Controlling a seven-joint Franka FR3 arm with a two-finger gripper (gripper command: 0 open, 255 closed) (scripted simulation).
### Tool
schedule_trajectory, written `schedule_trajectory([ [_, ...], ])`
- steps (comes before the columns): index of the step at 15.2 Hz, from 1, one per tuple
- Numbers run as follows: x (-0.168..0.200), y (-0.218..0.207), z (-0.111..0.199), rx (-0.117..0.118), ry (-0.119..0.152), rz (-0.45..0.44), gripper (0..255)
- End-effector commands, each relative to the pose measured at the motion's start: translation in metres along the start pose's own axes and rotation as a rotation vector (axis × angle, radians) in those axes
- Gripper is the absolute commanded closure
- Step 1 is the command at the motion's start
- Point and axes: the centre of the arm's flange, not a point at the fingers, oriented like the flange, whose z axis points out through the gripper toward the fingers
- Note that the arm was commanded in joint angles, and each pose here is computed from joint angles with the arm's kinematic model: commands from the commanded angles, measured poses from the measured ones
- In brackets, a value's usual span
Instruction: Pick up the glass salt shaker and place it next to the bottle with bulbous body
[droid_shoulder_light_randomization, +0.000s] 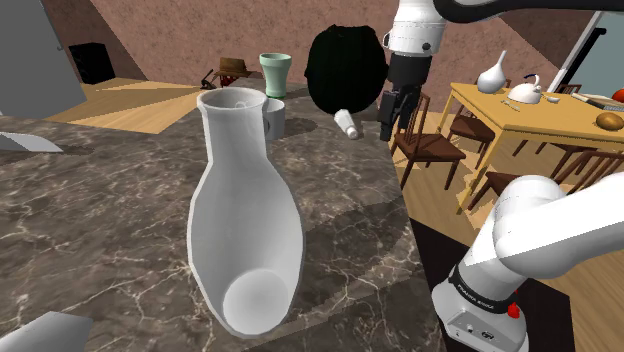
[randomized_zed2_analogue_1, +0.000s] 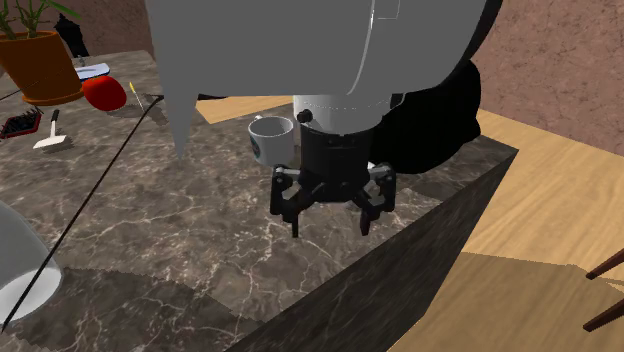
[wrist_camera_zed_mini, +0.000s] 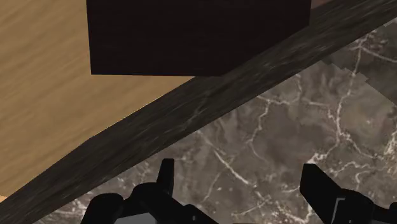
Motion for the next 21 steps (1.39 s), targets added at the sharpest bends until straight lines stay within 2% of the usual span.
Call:
schedule_trajectory([
  [1, 0.0, 0.0, 0.0, 0.0, 0.0, 0.0, 0],
  [7, 0.072, 0.036, 0.003, 0.077, 0.011, 0.252, 0],
  [14, 0.142, 0.098, 0.01, 0.168, 0.023, 0.546, 0],
  [21, 0.147, 0.096, 0.042, 0.171, 0.024, 0.558, 0],
])
